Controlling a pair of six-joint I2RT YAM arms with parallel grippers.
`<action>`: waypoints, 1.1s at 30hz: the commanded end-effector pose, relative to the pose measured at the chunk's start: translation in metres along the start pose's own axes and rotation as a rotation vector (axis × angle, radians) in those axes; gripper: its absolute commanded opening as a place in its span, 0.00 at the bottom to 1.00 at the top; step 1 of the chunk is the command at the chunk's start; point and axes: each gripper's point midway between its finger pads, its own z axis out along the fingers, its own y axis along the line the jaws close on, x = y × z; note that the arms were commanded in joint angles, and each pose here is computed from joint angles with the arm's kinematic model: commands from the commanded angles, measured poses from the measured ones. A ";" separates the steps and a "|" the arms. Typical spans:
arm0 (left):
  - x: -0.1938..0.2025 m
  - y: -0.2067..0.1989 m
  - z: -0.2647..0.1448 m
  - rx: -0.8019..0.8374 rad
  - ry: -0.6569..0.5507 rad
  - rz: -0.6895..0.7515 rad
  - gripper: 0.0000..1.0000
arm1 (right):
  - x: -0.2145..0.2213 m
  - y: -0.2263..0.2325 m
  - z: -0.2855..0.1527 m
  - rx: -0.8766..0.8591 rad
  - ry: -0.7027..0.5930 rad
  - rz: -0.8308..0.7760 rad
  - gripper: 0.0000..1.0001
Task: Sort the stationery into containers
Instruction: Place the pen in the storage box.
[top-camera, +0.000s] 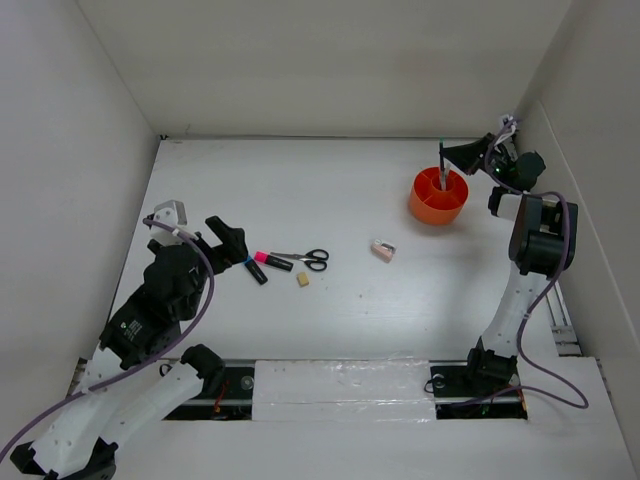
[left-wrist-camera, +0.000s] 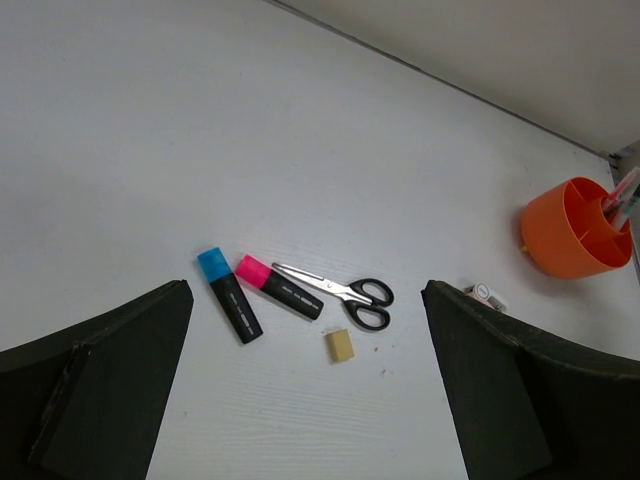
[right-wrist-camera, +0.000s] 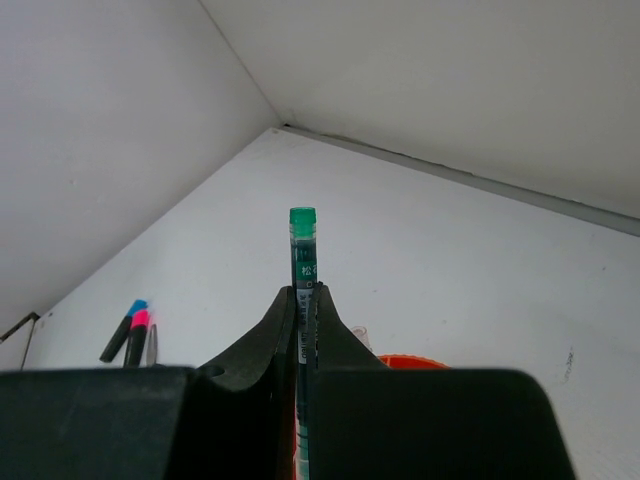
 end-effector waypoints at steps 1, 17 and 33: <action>-0.006 -0.008 0.001 0.037 -0.026 -0.011 1.00 | -0.044 0.055 -0.001 -0.197 -0.116 -0.525 0.00; -0.003 -0.010 0.002 0.052 -0.016 -0.001 1.00 | -0.027 0.046 0.002 -0.217 -0.072 -0.509 0.00; -0.002 -0.011 0.002 0.060 -0.012 0.008 1.00 | -0.014 0.039 0.000 -0.209 -0.055 -0.484 0.19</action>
